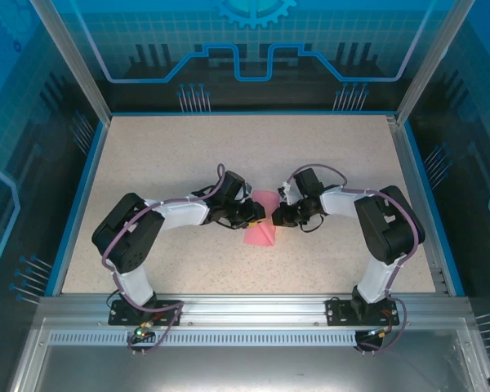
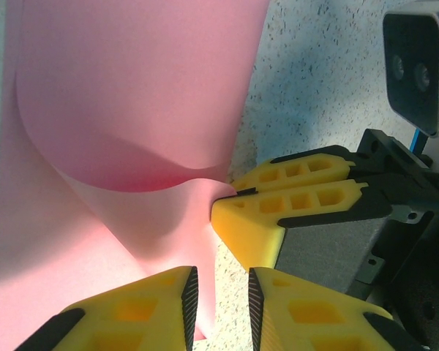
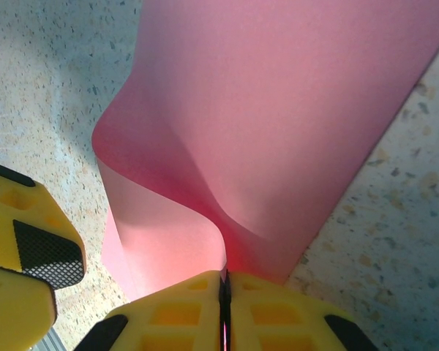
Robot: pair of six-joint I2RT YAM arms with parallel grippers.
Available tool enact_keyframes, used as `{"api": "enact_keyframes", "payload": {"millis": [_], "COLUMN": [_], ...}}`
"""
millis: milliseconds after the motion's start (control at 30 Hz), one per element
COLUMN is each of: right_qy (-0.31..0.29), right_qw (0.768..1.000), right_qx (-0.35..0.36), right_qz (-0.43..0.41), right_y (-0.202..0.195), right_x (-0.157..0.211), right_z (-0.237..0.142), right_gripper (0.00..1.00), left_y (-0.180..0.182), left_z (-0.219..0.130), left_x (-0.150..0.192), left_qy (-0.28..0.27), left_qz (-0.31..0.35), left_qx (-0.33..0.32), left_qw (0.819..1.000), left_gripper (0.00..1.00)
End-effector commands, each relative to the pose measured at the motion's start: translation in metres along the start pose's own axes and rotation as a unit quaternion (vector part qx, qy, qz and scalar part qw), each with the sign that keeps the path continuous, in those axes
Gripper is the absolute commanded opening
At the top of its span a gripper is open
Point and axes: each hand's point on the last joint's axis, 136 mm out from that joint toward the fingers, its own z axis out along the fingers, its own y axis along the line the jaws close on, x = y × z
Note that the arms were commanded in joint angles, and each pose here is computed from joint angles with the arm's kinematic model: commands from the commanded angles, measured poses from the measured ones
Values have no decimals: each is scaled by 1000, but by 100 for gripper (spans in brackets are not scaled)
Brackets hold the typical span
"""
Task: Fold a paper plane with a square sheet of paper (pick it up from the middle)
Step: Fold the triangle a second time at the center of the table.
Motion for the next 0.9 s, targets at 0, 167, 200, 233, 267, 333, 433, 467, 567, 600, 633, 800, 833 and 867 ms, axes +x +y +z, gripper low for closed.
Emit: {"api": "enact_keyframes", "payload": {"millis": [0, 167, 200, 233, 267, 333, 433, 467, 567, 600, 633, 800, 833, 867], "right_qy": [5, 6, 5, 5, 6, 6, 5, 5, 3, 1, 1, -2, -1, 0], "right_qw": [1000, 1000, 1000, 1000, 1000, 1000, 1000, 1000, 1000, 1000, 1000, 1000, 1000, 1000], "right_qx": [4, 5, 7, 8, 7, 8, 7, 7, 8, 7, 7, 6, 6, 6], "right_qz": [6, 10, 10, 10, 11, 11, 13, 14, 13, 12, 11, 9, 10, 10], "right_y": [-6, -8, -8, -9, -8, -9, -9, -10, -9, -8, -8, -7, -7, -7], "right_x": [1, 9, 9, 9, 9, 8, 8, 9, 6, 5, 4, 2, 2, 2], "right_z": [-1, -3, -4, -4, -3, -2, -2, -2, -2, -2, -2, -3, -2, -2], "right_gripper": [10, 10, 10, 11, 10, 10, 10, 11, 10, 10, 10, 10, 10, 10], "left_y": [-9, -9, -10, -11, -13, -14, -16, -16, -15, -15, -14, -12, -12, -11], "left_z": [-4, -3, -3, -3, -3, -3, -1, -1, 0, 0, 0, 0, 0, 0], "left_x": [2, 1, 1, 0, 0, -1, -1, -2, -1, -1, -1, -1, 0, -1], "left_qy": [3, 3, 3, 1, 2, 2, 3, 3, 5, 5, 6, 6, 7, 7], "left_qz": [18, 16, 16, 17, 17, 16, 16, 16, 15, 14, 14, 13, 13, 12], "left_qx": [4, 4, 5, 6, 8, 10, 10, 10, 10, 9, 8, 5, 4, 3], "left_qw": [1000, 1000, 1000, 1000, 1000, 1000, 1000, 1000, 1000, 1000, 1000, 1000, 1000, 1000], "left_gripper": [27, 27, 27, 27, 26, 24, 23, 22, 22, 22, 22, 21, 21, 21]}}
